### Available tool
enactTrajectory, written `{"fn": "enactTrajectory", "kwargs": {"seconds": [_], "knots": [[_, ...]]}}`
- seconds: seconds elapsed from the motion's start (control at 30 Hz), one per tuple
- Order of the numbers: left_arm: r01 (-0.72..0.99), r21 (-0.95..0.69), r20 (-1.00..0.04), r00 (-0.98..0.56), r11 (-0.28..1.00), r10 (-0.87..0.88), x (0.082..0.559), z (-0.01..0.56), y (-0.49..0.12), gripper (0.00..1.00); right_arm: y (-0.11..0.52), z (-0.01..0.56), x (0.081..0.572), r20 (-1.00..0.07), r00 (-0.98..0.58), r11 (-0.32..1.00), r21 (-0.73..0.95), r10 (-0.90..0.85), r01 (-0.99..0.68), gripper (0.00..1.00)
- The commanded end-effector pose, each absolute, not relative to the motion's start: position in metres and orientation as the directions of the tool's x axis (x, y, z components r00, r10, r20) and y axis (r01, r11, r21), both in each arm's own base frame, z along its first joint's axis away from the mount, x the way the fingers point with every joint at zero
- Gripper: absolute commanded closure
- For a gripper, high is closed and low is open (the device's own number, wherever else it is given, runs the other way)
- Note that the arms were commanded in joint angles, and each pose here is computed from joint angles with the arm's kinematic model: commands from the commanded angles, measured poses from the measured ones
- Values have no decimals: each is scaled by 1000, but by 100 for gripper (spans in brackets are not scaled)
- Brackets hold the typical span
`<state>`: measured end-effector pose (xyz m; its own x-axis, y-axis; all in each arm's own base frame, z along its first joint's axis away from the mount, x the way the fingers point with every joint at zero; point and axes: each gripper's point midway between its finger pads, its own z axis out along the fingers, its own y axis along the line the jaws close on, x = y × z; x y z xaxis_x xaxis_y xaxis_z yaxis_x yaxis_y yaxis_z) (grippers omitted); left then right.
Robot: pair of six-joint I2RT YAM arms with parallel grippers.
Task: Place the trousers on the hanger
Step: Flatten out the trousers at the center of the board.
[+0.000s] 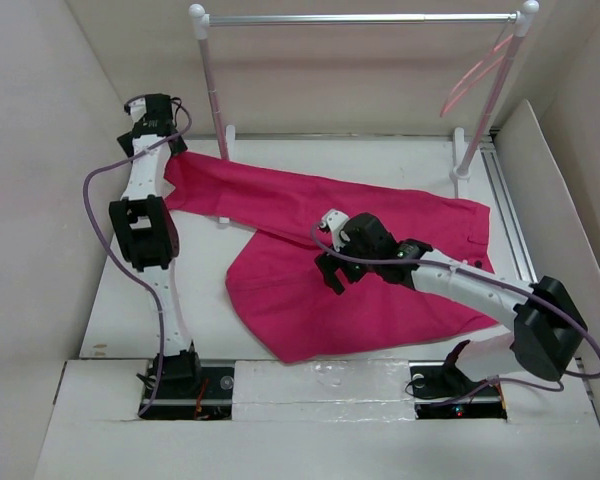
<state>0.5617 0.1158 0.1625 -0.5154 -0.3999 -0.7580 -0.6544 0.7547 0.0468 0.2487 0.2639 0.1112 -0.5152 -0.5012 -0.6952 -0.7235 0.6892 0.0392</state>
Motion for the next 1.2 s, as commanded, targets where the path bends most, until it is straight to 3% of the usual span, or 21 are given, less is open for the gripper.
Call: {"fn": "enactTrajectory", "kwargs": {"seconds": [0.0,0.1,0.13,0.2,0.23,0.27,0.3,0.33,0.37,0.4,0.43,0.47,0.5,0.53,0.57,0.63,0.67,0.73,0.8,0.83,1.17], "knots": [[-666,-40,-800,-426,745,-423,547,217,116,1,270,135,252,-734,-481,688,26,-479,-725,7],[-657,-66,-794,-422,751,-438,533,225,110,1,273,139,251,-736,-459,669,10,-498,-743,10],[-656,-63,-791,-427,752,-439,528,221,110,2,274,139,249,-737,-451,663,5,-504,-748,21],[-641,-87,-810,-400,763,-428,514,236,103,5,271,144,249,-748,-439,668,-7,-498,-745,45],[-647,-29,-790,-452,762,-414,499,210,97,5,269,144,248,-748,-439,668,-7,-498,-744,79],[-647,-41,-804,-431,761,-409,487,223,93,6,268,144,247,-749,-433,664,-13,-502,-748,94],[-650,-42,-811,-421,759,-406,480,222,94,6,267,145,247,-751,-426,661,-18,-504,-750,100],[-644,-17,-778,-472,765,-414,462,197,90,5,267,144,247,-749,-423,658,-22,-510,-753,100],[-626,-56,-787,-452,778,-420,451,210,81,6,264,143,245,-739,-426,654,-26,-522,-756,100],[-590,-72,-789,-459,804,-408,445,212,70,13,257,144,248,-735,-429,675,-53,-525,-736,100],[-551,-44,-754,-529,833,-390,426,187,54,16,252,147,249,-737,-428,688,-69,-524,-723,97],[-466,-54,-762,-553,883,-338,415,196,16,19,248,146,249,-734,-430,695,-79,-526,-715,88],[-414,-37,-738,-603,909,-304,400,187,-5,43,245,149,251,-741,-428,702,-82,-517,-707,78],[-380,-16,-701,-655,925,-281,380,166,-26,54,243,156,251,-761,-416,699,-69,-499,-712,58],[-340,-12,-689,-679,940,-254,368,160,-46,59,242,161,260,-784,-394,699,-70,-480,-711,48],[-278,-7,-604,-765,961,-225,333,126,-86,59,248,158,261,-793,-385,669,-38,-472,-743,34],[-274,-15,-578,-782,962,-232,326,117,-91,58,252,154,257,-782,-382,637,-26,-494,-770,21],[-299,-25,-532,-804,954,-266,310,90,-89,49,257,154,258,-758,-371,612,-47,-536,-789,11],[-294,-70,-507,-812,953,-288,311,79,-88,30,259,139,254,-714,-375,595,-71,-591,-801,7],[-287,-79,-470,-834,955,-290,305,69,-89,27,258,132,250,-702,-378,586,-71,-604,-807,6],[-184,-115,-347,-913,976,-213,310,14,-112,25,228,115,241,-706,-459,665,-23,-540,-746,6]]}}
